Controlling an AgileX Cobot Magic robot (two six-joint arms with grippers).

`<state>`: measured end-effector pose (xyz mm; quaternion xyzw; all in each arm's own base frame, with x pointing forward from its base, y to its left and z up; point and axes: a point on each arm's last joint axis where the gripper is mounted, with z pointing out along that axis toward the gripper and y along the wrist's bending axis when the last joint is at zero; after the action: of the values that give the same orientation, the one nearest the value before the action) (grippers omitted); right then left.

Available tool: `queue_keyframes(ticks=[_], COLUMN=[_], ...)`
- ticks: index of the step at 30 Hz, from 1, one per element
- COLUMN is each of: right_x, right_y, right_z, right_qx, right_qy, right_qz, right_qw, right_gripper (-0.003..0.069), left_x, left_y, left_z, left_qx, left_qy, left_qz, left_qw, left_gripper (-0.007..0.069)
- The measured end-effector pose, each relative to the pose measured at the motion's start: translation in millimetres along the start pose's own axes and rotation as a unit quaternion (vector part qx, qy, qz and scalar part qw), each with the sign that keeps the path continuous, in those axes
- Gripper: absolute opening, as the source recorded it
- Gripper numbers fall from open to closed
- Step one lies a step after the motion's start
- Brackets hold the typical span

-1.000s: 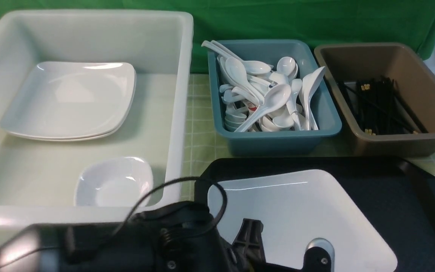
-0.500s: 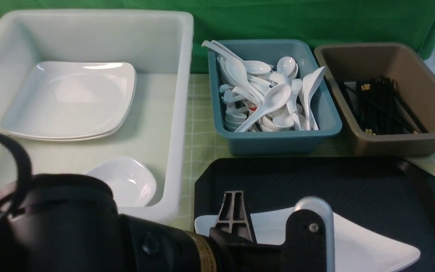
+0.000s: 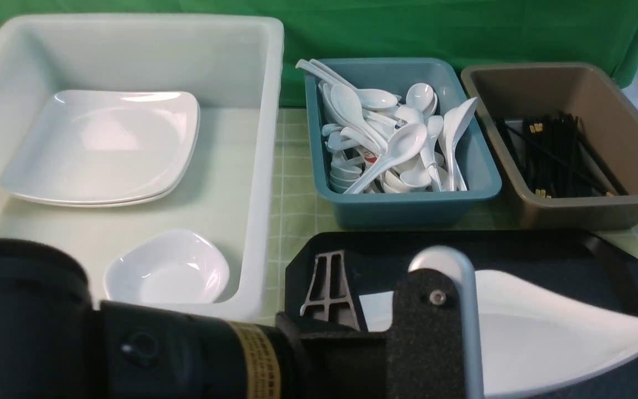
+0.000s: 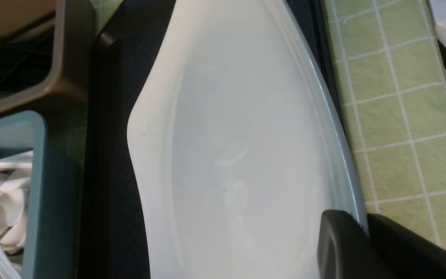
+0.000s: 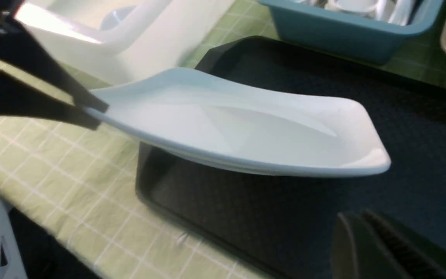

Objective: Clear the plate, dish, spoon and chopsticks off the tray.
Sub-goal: Use the left arm to put the plate into the large storage box on the left

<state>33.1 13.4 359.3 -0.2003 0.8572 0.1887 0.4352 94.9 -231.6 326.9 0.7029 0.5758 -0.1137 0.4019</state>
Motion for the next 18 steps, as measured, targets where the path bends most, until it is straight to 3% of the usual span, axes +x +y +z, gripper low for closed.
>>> queue_keyframes(ticks=[18], right_x=[-4], right_y=[-13], right_z=[-1], right_qx=[0.069], right_qy=[-0.023], right_qz=[0.025], right_qw=[0.997], right_gripper=[0.0037], left_x=[-5], left_y=[1], left_z=[-29], left_qx=[-0.016], left_qy=[-0.05], left_qz=[0.0], left_qw=[0.999], left_gripper=[0.0032])
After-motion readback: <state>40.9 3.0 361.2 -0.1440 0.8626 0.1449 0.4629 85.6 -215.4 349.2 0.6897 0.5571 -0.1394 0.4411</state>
